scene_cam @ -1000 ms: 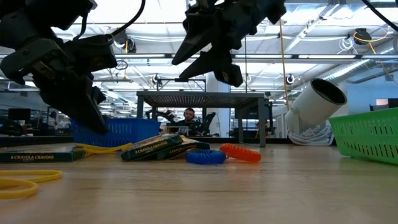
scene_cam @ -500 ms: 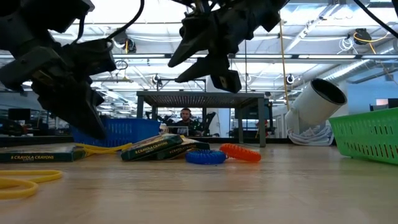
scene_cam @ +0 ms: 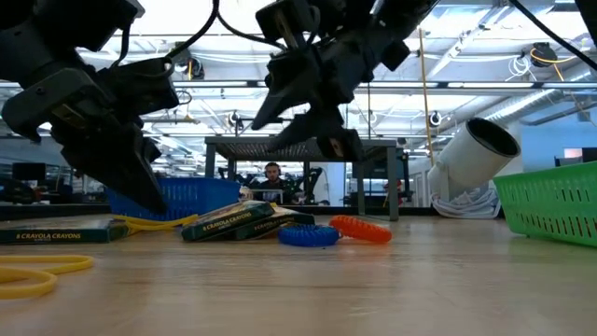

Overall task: Pick & Place Office Desk Supplies
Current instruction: Put the yellow crayon box into the blue bin

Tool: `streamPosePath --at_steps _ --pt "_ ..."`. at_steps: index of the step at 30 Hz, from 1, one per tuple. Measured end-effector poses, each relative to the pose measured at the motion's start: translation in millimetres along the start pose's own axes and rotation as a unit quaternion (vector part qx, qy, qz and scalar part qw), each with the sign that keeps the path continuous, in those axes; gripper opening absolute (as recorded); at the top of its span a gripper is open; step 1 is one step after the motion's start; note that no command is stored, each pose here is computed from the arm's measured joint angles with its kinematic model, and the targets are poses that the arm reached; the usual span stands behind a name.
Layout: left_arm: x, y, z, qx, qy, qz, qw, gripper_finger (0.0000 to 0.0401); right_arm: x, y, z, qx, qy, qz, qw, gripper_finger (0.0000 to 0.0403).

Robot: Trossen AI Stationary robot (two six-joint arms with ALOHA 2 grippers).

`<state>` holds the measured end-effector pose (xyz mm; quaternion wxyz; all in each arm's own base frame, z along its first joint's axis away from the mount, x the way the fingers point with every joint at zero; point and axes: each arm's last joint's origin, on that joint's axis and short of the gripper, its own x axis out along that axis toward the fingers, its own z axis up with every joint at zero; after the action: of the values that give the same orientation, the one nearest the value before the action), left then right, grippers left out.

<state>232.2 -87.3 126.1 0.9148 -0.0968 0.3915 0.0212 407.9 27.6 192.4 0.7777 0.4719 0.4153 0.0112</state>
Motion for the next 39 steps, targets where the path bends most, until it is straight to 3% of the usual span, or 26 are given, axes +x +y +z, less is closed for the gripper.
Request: streamPosePath --at_steps 7,18,39 --pt "0 -1 1 0.006 -0.007 -0.004 1.0 0.0 -2 -7 7 0.017 -0.004 -0.004 1.0 0.0105" --pt "0 -1 1 0.008 -0.003 -0.009 1.0 0.0 25 -28 5 0.051 0.038 -0.001 0.998 0.0105" --pt "5 0 -3 0.009 0.011 -0.005 1.0 0.0 35 -39 10 0.062 0.021 -0.009 0.998 0.0105"
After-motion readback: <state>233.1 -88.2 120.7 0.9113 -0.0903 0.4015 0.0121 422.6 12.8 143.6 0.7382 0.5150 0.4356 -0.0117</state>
